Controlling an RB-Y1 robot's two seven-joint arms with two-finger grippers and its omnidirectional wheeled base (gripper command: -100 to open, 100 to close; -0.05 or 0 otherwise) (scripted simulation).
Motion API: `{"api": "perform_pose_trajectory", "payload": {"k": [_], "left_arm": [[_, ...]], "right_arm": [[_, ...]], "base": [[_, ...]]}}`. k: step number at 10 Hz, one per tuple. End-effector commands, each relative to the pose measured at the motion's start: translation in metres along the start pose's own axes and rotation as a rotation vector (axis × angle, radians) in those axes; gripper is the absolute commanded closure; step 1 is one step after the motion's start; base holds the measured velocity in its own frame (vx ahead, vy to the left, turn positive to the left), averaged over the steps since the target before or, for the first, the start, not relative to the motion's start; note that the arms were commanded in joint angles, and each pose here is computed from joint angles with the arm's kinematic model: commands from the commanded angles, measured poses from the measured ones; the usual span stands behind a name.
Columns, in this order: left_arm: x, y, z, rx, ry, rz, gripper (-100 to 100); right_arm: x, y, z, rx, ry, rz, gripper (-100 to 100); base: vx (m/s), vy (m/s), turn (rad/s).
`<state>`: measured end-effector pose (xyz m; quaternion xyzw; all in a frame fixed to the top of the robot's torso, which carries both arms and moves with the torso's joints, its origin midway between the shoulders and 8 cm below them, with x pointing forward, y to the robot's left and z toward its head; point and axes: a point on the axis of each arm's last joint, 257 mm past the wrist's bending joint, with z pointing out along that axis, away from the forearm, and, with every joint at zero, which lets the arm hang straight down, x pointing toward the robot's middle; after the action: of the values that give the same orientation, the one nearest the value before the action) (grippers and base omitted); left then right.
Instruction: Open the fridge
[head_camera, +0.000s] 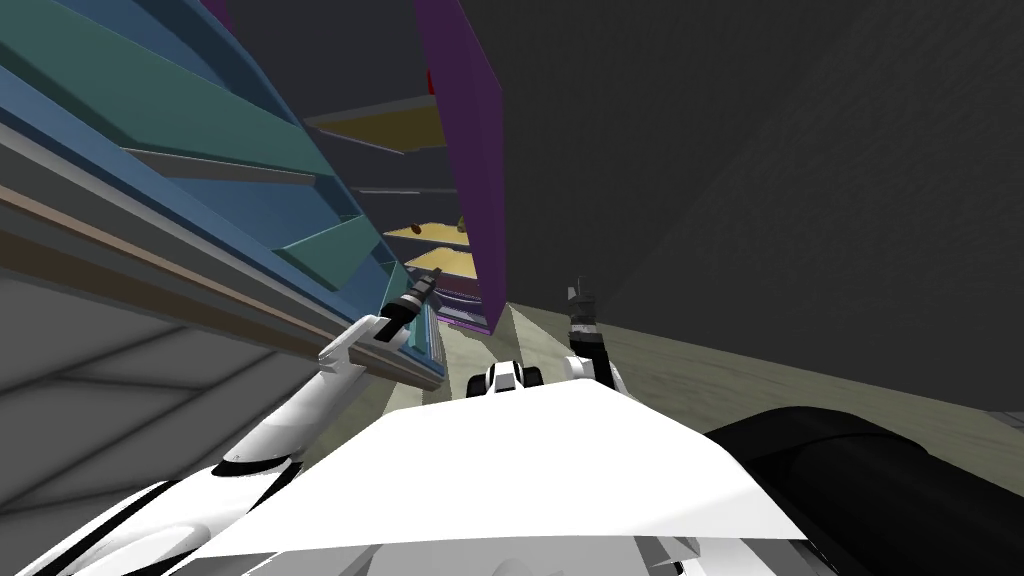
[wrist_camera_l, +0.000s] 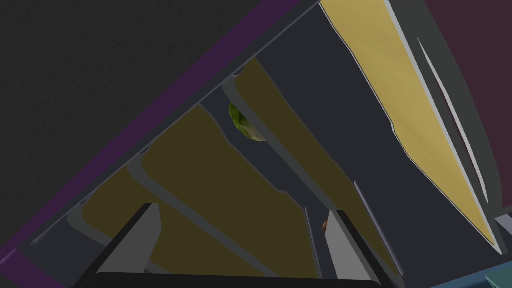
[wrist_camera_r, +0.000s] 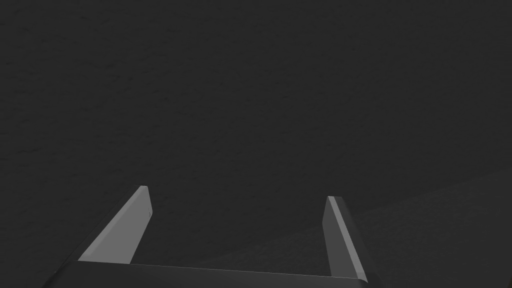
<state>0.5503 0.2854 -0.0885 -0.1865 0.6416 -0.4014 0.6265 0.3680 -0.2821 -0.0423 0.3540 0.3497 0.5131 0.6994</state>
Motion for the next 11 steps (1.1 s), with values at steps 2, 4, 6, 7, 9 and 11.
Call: {"api": "perform_pose_trajectory", "payload": {"k": [2,4,6,7,9,11], "left_arm": [[0.0,-0.004,0.026,0.024,0.026,0.0,-100],[-0.017,-0.004,0.042,0.024,0.001,0.014,-100],[-0.025,0.014,0.046,-0.013,-0.011,0.018,-100],[-0.01,0.001,0.056,0.024,0.035,0.012,-100],[-0.026,-0.002,0.068,0.025,0.013,0.024,-100],[-0.037,0.011,0.074,-0.004,-0.004,0.029,-100]], "right_arm": [[0.0,0.0,0.0,0.0,0.0,0.0,0],[0.0,0.0,0.0,0.0,0.0,0.0,0],[0.0,0.0,0.0,0.0,0.0,0.0,0],[0.0,0.0,0.0,0.0,0.0,0.0,0],[0.0,0.0,0.0,0.0,0.0,0.0,0],[0.0,0.0,0.0,0.0,0.0,0.0,0]], "base": [[-0.042,-0.023,0.029],[-0.075,-0.028,0.018],[0.0,0.004,-0.005],[-0.064,-0.016,0.085],[-0.079,-0.029,0.011],[-0.011,-0.003,-0.004]]}}
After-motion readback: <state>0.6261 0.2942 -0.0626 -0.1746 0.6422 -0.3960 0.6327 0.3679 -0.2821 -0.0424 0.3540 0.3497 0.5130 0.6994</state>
